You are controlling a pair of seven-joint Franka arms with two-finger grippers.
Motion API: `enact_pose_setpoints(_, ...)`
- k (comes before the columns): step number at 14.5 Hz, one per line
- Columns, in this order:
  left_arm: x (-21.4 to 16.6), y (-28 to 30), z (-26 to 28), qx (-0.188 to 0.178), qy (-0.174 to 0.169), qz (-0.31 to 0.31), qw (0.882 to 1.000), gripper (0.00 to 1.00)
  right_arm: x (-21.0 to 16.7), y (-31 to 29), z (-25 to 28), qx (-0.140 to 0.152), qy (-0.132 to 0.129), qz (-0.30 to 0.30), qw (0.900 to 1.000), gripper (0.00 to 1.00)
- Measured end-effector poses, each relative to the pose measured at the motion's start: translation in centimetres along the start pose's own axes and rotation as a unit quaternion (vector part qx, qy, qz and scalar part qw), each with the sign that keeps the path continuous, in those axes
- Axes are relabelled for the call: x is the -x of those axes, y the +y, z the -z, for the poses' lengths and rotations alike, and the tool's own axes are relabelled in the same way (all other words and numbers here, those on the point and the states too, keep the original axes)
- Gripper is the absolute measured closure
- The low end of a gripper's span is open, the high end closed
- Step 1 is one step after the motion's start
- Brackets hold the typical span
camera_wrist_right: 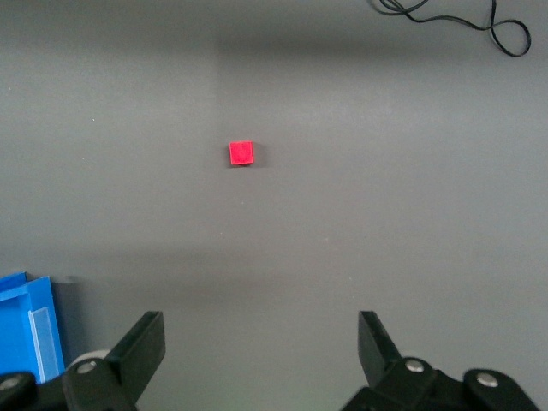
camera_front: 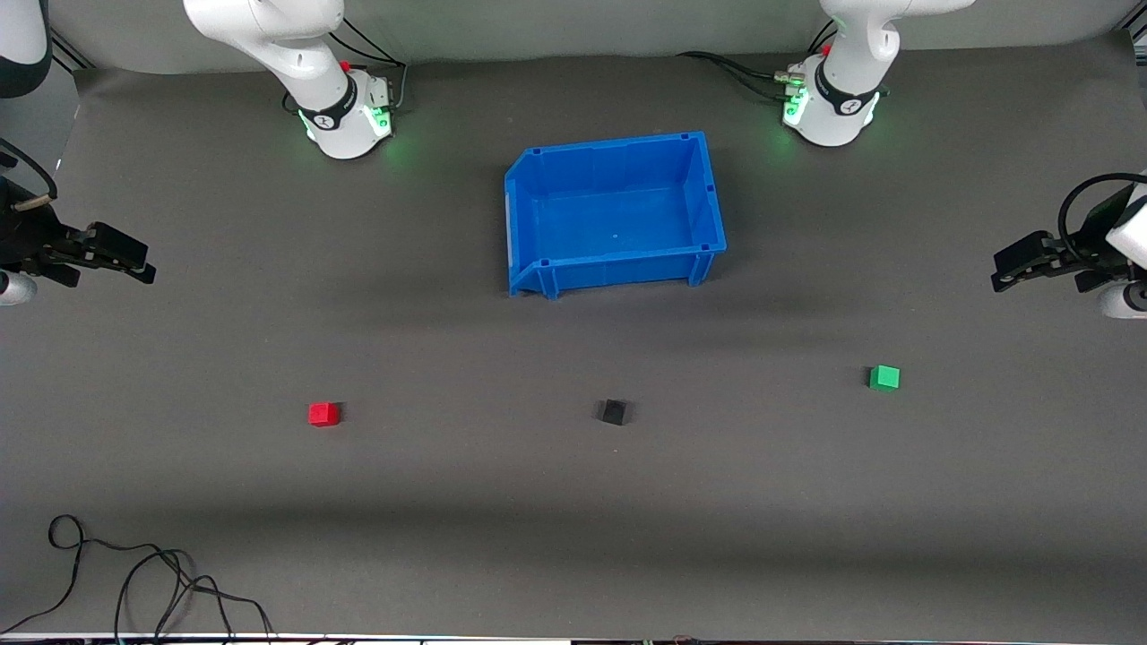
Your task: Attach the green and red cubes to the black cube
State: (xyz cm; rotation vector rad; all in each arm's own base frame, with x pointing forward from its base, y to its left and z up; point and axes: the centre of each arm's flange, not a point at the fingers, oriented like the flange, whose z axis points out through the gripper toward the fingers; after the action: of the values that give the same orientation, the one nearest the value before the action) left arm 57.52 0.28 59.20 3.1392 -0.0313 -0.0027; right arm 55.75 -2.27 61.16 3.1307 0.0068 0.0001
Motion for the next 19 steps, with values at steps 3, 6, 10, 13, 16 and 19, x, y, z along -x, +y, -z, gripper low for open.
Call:
enact_pose_setpoints(3, -0.1, 0.0, -0.1, 0.000, 0.000, 0.000, 1.000, 0.00, 0.1, 0.0, 0.1, 0.000, -0.005, 0.000, 1.000, 0.00)
enact_pose_setpoints(6, -0.1, 0.0, -0.1, 0.000, 0.000, 0.000, 1.000, 0.00, 0.2, 0.0, 0.1, 0.000, -0.006, 0.000, 1.000, 0.00)
enact_pose_setpoints(10, -0.1, 0.0, -0.1, 0.000, -0.001, 0.000, 1.000, 0.00, 0.2, 0.0, 0.2, 0.000, -0.006, 0.000, 1.000, 0.00)
enact_pose_setpoints(13, -0.3, -0.1, -0.5, 0.000, -0.005, 0.002, 1.000, 0.00, 0.1, 0.0, 0.1, 0.000, -0.006, -0.013, 1.000, 0.00)
enact_pose_setpoints(16, -0.8, -1.0, -2.0, 0.001, -0.017, 0.019, 1.000, 0.00, -0.2, -0.1, 0.0, -0.012, -0.006, -0.120, 0.993, 0.00)
enact_pose_setpoints(19, -1.8, -2.2, -4.4, -0.001, -0.036, 0.096, 0.995, 0.00, -1.6, -0.5, -0.3, -0.022, -0.010, -0.288, 0.957, 0.00)
